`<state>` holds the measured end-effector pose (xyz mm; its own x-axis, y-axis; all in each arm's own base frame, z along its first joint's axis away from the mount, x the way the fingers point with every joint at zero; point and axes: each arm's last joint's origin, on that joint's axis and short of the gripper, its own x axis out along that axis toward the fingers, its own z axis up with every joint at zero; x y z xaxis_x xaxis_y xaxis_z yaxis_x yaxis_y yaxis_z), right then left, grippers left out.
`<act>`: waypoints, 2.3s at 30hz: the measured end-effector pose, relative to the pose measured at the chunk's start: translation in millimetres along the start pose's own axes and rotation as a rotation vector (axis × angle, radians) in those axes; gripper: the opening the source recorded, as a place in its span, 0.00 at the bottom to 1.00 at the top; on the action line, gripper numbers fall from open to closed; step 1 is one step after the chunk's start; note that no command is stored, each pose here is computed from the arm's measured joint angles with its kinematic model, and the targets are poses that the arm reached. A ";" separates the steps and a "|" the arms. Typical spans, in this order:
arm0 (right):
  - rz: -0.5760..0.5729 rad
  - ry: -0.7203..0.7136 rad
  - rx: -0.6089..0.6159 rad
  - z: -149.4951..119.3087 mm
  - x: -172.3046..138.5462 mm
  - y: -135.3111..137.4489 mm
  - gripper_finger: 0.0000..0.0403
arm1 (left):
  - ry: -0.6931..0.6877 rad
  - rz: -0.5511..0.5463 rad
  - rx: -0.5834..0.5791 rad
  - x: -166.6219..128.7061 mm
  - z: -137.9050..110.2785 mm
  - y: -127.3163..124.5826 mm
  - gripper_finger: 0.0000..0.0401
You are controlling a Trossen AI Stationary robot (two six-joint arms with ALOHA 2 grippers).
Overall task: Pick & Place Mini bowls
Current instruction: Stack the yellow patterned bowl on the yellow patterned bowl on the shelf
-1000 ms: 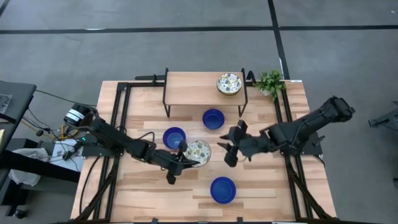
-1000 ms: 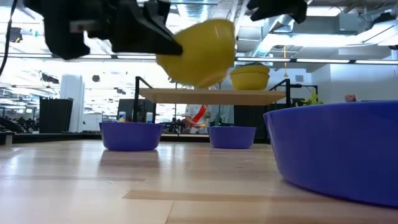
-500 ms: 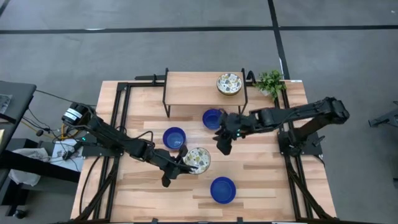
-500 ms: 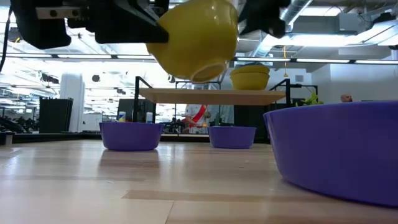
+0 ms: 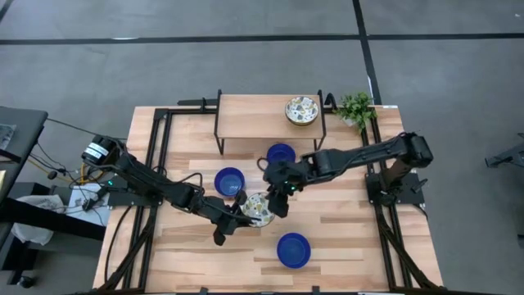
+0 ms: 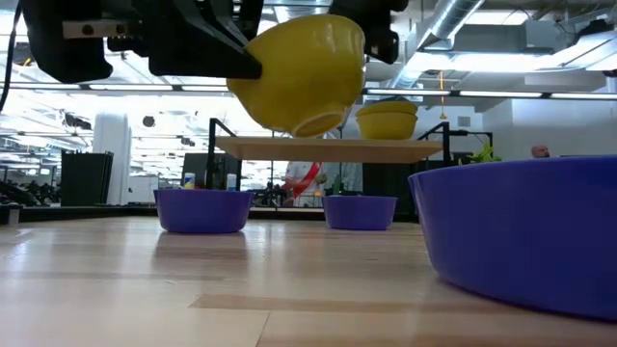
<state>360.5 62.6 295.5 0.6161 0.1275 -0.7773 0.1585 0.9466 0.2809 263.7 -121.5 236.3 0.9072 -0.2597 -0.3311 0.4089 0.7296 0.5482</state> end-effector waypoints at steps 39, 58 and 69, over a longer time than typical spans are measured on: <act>-0.080 0.112 0.086 -8.4 8.5 2.0 0.29 | 0.084 0.163 0.014 -1.5 2.6 -4.3 0.03; -0.126 0.105 0.172 1.1 7.9 -23.3 0.22 | 0.070 0.238 0.055 0.6 -1.7 14.5 0.03; -0.135 0.110 0.218 1.1 8.2 -26.1 0.05 | 0.013 0.246 0.077 0.4 10.7 21.9 0.06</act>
<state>362.2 38.6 282.4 0.4924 0.0468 -0.8691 0.4032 0.8727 0.2754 274.1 -112.5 256.4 0.9792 -0.0718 -0.1898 0.1826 0.7191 0.6705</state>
